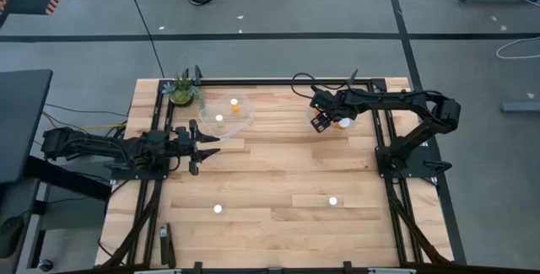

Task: Pick and place medicine bottles into bin by pill shape (circle, oval)
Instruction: Put the big orange pill bottle into the right transparent bin

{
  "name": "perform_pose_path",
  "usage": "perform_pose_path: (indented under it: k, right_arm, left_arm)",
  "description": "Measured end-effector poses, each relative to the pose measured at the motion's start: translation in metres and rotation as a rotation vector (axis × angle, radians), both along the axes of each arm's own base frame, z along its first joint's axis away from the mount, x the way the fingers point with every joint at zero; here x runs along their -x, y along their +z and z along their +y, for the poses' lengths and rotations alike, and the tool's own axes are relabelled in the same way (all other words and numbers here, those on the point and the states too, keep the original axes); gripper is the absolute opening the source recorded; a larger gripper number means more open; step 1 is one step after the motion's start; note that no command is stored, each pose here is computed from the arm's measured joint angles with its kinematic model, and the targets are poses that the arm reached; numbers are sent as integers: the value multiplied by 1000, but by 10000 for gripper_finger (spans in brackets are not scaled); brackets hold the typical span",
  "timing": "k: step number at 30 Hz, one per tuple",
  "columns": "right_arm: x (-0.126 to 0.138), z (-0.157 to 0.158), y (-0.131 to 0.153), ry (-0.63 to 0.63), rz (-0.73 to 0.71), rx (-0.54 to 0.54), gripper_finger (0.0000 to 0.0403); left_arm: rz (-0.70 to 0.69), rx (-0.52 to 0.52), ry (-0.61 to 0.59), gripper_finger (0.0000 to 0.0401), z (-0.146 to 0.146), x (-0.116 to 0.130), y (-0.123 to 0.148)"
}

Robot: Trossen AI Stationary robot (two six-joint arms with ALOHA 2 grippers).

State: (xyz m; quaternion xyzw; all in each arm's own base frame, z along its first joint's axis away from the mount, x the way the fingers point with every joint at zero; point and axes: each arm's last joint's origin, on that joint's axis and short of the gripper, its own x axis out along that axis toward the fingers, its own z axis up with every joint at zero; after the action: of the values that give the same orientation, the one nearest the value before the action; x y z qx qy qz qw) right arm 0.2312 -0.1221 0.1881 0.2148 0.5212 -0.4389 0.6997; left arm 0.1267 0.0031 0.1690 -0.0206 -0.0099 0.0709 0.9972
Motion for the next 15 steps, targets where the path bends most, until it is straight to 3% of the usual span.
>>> perform_pose_path:
  k: [15]
  right_arm:
    - [0,1,0,37,6,-19,259]
  left_arm:
    - [0,0,0,172,0,0,0]
